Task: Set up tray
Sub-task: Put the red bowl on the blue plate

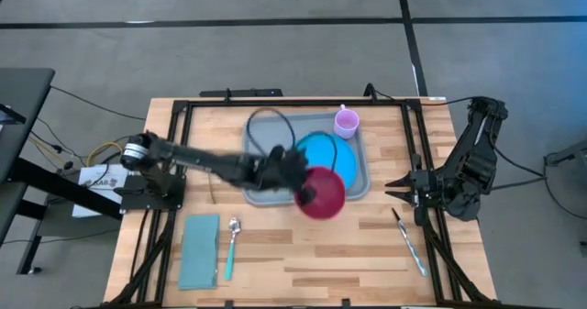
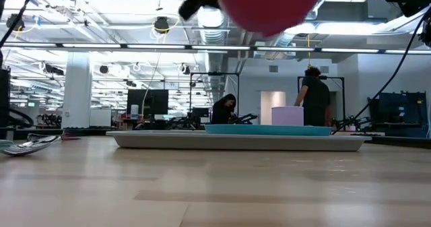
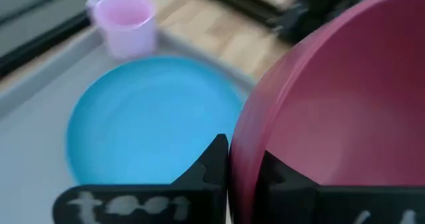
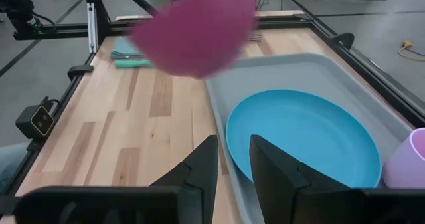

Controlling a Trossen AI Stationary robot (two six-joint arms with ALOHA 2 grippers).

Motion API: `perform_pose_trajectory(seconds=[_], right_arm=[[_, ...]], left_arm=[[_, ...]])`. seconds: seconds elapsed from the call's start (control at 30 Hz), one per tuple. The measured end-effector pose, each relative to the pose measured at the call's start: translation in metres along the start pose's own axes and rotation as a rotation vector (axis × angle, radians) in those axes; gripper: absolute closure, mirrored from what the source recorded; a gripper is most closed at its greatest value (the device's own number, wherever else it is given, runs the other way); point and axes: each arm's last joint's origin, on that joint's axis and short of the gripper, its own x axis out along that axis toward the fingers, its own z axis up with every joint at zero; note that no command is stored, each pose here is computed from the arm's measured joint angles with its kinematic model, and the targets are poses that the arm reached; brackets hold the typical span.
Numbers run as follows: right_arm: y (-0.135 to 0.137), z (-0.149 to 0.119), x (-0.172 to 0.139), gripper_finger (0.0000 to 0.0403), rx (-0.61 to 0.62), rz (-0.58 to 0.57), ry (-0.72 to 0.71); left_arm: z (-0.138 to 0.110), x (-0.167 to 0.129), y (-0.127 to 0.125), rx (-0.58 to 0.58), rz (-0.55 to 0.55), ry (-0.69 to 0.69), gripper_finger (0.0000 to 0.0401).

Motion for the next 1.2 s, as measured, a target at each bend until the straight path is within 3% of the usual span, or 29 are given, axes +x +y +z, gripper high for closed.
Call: perform_pose_trajectory(seconds=[0.2, 0.43, 0.57, 0.77, 1.2], right_arm=[[0.0, 0.0, 0.0, 0.0321, -0.001, 0.0, 0.0], [0.0, 0.0, 0.0, 0.0321, -0.025, -0.003, -0.002], [0.0, 0.0, 0.0, 0.0321, -0.026, -0.003, -0.003], [-0.003, 0.001, -0.002, 0.0321, -0.037, -0.002, -0.014], [-0.01, 0.003, -0.006, 0.0321, -0.05, 0.006, -0.038]], left_arm=[[0.003, 0.054, 0.054, -0.066, 0.073, 0.17, 0.0399], [-0.009, 0.119, 0.082, -0.108, 0.04, 0.243, 0.0393], [-0.015, 0.141, 0.096, -0.134, 0.054, 0.253, 0.0393], [-0.018, 0.155, 0.112, -0.158, 0.095, 0.26, 0.0391], [-0.016, 0.159, 0.113, -0.131, 0.102, 0.22, 0.0359]])
